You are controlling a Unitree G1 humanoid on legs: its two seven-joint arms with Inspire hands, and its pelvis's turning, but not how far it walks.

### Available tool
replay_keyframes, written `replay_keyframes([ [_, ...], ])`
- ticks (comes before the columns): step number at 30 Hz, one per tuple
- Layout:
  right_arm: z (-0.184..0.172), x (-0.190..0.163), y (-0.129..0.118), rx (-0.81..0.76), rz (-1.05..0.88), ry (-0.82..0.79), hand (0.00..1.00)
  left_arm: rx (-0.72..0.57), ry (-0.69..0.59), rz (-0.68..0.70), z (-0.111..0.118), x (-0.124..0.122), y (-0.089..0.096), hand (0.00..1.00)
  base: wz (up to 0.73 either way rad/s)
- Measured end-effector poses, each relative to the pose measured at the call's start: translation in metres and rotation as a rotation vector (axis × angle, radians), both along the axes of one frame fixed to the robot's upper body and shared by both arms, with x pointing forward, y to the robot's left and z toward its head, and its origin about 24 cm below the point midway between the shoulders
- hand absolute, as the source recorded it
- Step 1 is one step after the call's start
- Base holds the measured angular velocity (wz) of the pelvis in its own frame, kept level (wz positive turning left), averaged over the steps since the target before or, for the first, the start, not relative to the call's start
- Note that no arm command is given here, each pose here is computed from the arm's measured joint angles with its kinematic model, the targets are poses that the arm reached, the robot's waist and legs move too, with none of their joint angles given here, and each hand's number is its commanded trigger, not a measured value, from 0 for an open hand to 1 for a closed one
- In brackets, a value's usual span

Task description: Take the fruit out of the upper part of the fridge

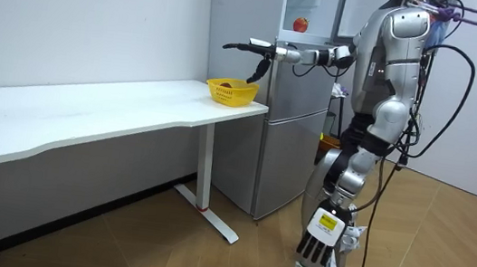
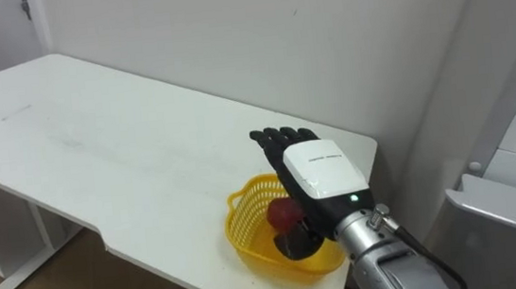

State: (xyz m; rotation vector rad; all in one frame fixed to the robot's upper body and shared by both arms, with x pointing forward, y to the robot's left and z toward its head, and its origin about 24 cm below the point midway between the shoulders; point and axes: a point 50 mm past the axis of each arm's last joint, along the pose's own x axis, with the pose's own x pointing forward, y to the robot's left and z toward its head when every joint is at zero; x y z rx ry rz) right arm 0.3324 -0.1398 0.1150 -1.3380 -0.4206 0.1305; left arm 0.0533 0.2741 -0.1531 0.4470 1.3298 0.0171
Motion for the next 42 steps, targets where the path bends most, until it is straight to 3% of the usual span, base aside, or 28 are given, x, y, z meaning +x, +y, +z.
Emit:
replay_keyframes([
  [26,0.019,-0.005,0.01,0.051,0.052,-0.065,0.0,0.004,0.017,-0.016,-0.002,-0.001,-0.005,0.0,-0.03],
  [34,0.052,-0.02,0.021,0.24,0.103,-0.216,0.0,-0.008,0.027,-0.016,-0.006,-0.005,-0.015,0.0,-0.08],
  [42,0.061,-0.037,0.008,0.488,0.08,-0.291,0.0,-0.014,0.011,-0.001,-0.008,-0.004,-0.022,0.0,-0.11],
])
